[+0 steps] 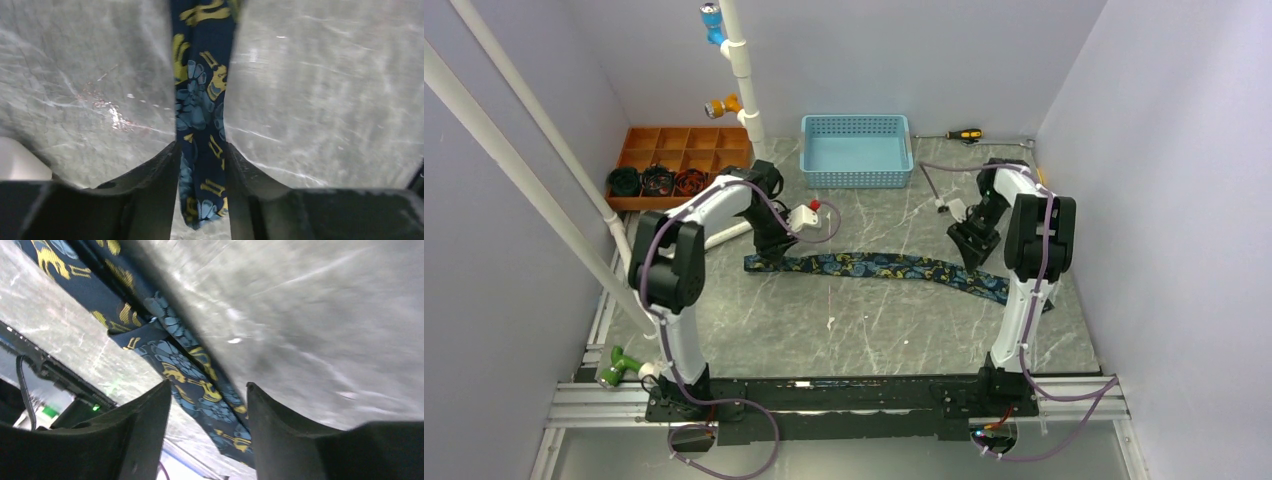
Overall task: Roll the ties
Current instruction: Flatten out the tie at the center of the board.
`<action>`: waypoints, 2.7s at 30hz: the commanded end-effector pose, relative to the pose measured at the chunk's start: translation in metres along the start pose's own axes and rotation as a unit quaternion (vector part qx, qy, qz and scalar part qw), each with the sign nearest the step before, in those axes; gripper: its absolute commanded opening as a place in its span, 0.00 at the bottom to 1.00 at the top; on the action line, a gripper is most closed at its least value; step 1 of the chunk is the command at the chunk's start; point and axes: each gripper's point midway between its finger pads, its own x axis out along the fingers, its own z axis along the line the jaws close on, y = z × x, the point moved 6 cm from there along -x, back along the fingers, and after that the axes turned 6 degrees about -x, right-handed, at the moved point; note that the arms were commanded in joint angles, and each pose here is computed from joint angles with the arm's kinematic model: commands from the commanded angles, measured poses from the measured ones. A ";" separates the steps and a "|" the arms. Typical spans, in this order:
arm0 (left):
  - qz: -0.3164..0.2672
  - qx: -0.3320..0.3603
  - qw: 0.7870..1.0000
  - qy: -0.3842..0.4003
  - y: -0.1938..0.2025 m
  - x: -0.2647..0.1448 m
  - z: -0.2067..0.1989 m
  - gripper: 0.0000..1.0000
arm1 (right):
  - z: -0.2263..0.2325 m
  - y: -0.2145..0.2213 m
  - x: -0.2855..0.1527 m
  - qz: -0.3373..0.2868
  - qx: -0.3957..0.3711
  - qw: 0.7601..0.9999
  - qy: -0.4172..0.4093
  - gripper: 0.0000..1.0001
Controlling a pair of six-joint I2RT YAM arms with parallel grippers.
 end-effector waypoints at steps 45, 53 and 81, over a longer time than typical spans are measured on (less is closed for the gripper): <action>-0.080 0.110 0.986 -0.095 -0.099 0.076 -0.011 0.98 | -0.072 0.095 -0.006 0.054 0.038 0.985 0.161 0.55; -0.033 0.106 0.990 -0.090 -0.092 0.086 -0.005 0.56 | -0.103 0.072 -0.041 0.015 0.008 0.978 0.206 0.63; -0.185 -0.118 0.968 -0.125 -0.031 -0.014 0.008 0.99 | 0.065 -0.119 0.017 -0.060 -0.386 0.916 0.089 1.00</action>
